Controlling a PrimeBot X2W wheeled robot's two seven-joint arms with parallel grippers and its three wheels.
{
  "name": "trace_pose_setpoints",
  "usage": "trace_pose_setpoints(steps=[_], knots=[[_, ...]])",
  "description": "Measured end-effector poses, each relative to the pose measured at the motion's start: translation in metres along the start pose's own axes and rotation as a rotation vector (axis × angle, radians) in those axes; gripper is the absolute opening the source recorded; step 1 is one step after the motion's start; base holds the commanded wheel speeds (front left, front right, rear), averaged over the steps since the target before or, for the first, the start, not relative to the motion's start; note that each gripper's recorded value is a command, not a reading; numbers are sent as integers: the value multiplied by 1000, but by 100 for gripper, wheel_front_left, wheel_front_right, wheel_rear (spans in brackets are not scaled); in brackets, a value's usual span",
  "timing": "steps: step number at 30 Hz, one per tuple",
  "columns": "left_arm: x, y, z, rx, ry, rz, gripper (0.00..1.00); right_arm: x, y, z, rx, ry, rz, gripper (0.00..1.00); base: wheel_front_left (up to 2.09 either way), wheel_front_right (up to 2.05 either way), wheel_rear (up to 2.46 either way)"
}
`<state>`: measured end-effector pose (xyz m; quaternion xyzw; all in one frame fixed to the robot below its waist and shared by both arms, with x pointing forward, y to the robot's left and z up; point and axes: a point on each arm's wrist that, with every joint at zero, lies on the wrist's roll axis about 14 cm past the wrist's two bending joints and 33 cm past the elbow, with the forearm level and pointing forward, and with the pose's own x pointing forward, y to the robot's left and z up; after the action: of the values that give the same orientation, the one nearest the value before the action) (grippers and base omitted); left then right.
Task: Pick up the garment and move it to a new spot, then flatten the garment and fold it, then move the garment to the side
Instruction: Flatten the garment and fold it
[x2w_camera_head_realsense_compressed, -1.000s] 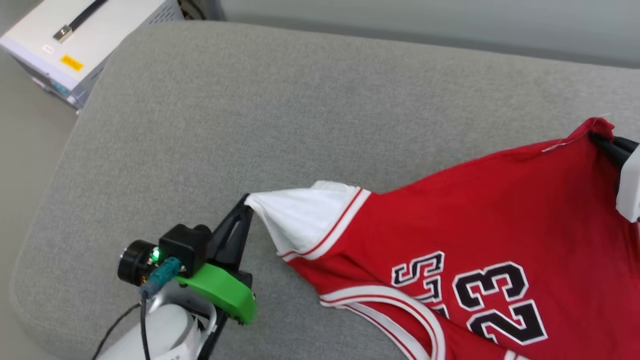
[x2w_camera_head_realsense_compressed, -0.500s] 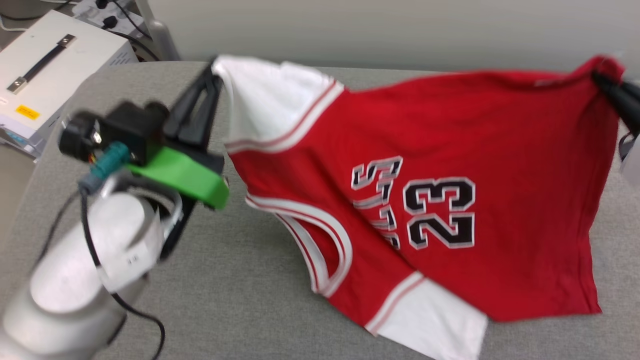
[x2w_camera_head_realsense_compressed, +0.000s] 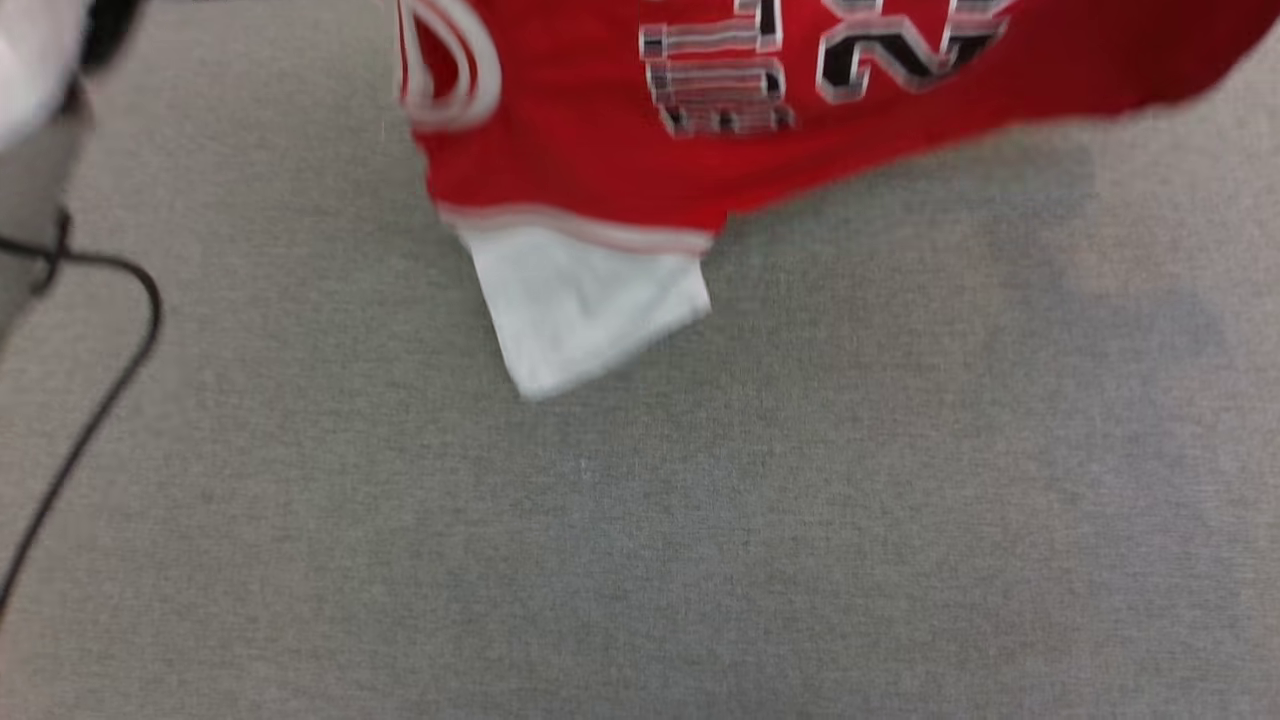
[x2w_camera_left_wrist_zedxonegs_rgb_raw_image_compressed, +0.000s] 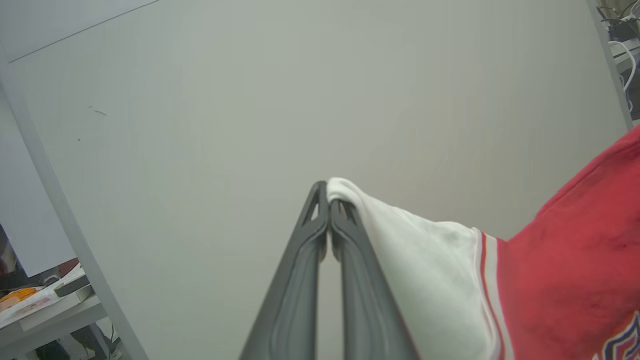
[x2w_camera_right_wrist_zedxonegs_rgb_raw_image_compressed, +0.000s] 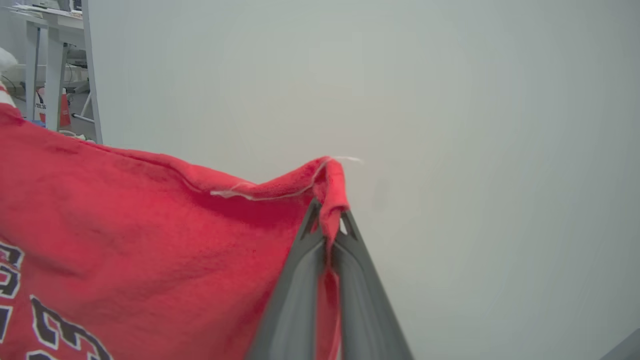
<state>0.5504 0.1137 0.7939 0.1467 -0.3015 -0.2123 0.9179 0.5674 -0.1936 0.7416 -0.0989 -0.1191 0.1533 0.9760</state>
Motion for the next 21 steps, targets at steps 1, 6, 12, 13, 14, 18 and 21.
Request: trace_pose_setpoints(steps=[1,6,12,13,14,18,21], knots=[[10,4,2,6,-16,0,0,9,-4,5,-7,-18,-9,0,0,0,0],[51,27,9,63,-57,12,0,48,-24,23,-35,-85,-63,0,0,0,0],[89,46,-1,87,-74,35,0,88,-41,28,-69,-136,-108,0,0,0,0],[92,47,-5,86,-72,35,0,93,-42,27,-68,-139,-112,0,0,0,0],[95,49,-10,82,-70,39,0,99,-43,23,-65,-137,-113,0,0,0,0],[103,53,-40,83,-28,41,0,117,-43,0,-65,-112,-114,0,0,0,0],[103,49,-67,67,5,35,0,127,-39,-28,-66,-67,-102,0,0,0,0]])
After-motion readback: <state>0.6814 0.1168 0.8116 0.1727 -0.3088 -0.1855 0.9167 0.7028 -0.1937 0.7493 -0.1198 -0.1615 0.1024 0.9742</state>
